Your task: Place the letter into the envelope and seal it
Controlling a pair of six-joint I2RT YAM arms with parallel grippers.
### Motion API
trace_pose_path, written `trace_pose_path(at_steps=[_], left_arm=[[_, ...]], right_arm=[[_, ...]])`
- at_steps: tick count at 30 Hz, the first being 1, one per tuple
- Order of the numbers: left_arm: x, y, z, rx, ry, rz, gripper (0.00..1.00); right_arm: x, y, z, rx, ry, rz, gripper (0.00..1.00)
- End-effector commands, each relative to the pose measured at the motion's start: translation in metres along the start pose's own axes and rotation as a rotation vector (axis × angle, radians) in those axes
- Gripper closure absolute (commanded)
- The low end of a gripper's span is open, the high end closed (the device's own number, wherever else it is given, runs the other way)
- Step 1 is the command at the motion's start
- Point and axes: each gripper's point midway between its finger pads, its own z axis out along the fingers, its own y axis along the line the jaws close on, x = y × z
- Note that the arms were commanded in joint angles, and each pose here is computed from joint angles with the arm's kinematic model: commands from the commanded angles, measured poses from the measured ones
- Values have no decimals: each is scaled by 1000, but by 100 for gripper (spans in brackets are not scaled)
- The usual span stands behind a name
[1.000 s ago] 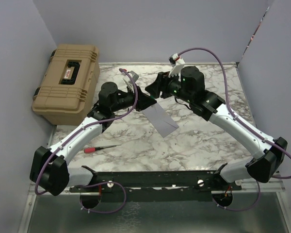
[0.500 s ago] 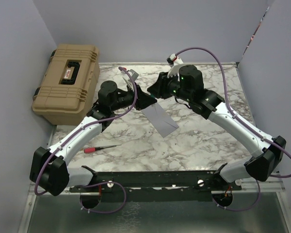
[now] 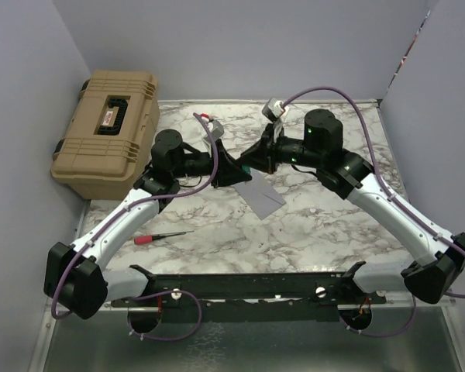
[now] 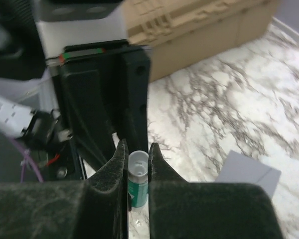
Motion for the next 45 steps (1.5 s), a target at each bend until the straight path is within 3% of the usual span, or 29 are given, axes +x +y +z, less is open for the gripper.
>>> trace_pose_path(at_steps=[1, 5, 7, 8, 10, 13, 16, 19, 24, 31, 38, 45], left_arm=[[-1, -48, -10, 232, 52, 129, 100], [-2, -58, -15, 268, 51, 174, 100], [-5, -57, -15, 251, 39, 182, 100], [-5, -56, -15, 241, 35, 180, 100], [-8, -50, -14, 195, 16, 173, 100], [-13, -33, -11, 83, -28, 145, 100], [-15, -13, -10, -33, -59, 108, 100], [-14, 8, -11, -139, -76, 70, 100], [-11, 27, -9, -219, -69, 31, 100], [-7, 35, -7, -248, -41, 7, 100], [-11, 33, -8, -245, -47, 5, 100], [-14, 30, -8, -242, -53, 0, 100]], right_arm=[[-2, 88, -34, -521, -56, -281, 100], [6, 105, -43, -673, -20, -306, 100], [4, 101, -36, -650, -2, -254, 99], [0, 96, -31, -609, 6, -220, 93], [-10, 79, -19, -473, 0, -150, 71], [-31, 28, -6, -105, -89, 25, 46], [-36, -19, -11, 194, -152, 168, 36], [-31, -28, -9, 259, -177, 244, 31], [-16, -42, 7, 392, -123, 265, 29], [-11, -37, 17, 386, -93, 226, 31], [3, -32, 22, 351, -12, 185, 56], [12, -20, 26, 284, 31, 199, 50]])
